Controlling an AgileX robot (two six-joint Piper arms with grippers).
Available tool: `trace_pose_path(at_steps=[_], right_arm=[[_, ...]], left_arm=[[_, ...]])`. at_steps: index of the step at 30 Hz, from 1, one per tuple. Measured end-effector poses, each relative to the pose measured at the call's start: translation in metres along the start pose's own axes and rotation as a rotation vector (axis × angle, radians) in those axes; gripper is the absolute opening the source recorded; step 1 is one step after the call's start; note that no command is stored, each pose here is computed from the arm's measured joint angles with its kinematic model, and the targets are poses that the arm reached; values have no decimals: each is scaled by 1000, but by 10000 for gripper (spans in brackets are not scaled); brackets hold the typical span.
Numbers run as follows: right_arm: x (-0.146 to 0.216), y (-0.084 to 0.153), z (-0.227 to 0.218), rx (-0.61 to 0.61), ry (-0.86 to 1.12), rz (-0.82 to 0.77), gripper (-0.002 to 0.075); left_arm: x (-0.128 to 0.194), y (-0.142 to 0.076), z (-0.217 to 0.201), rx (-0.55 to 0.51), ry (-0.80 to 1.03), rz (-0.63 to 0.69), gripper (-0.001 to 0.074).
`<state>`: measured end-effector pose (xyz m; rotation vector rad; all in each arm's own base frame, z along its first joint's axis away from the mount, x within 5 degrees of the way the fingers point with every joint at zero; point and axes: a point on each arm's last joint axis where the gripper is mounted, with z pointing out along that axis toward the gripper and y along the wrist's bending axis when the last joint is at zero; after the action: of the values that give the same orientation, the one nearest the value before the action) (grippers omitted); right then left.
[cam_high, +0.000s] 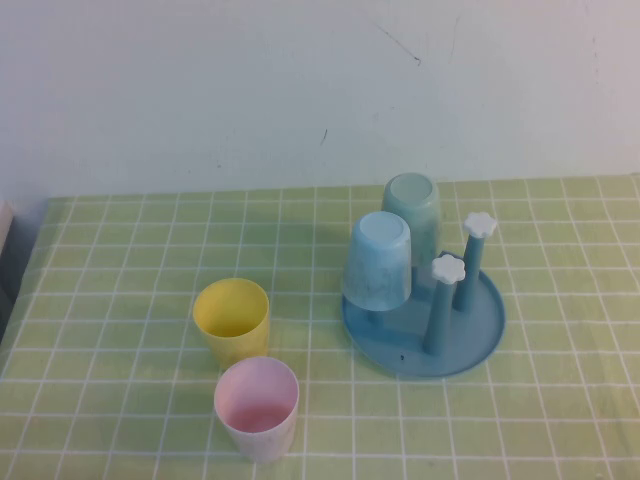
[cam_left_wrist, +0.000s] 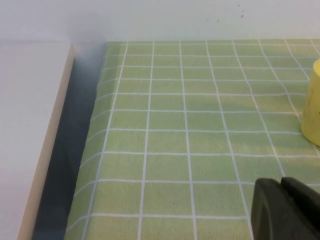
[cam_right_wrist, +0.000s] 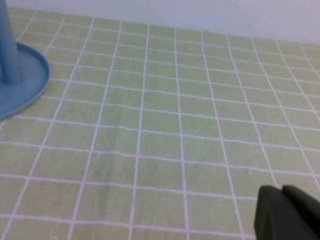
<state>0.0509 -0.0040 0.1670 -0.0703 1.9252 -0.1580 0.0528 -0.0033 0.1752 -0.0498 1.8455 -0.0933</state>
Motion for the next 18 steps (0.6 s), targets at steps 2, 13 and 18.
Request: trace_pose_path(at_steps=[2,13,18], right_arm=[[0,0,0,0,0,0,-3],[0,0,0,0,0,0,-3],[0,0,0,0,0,0,-3]], left_arm=[[0,0,0,0,0,0,-4],[-1,-4,0,47,-9,-128,-4],[-3,-6,0,69,-30,-196,-4]])
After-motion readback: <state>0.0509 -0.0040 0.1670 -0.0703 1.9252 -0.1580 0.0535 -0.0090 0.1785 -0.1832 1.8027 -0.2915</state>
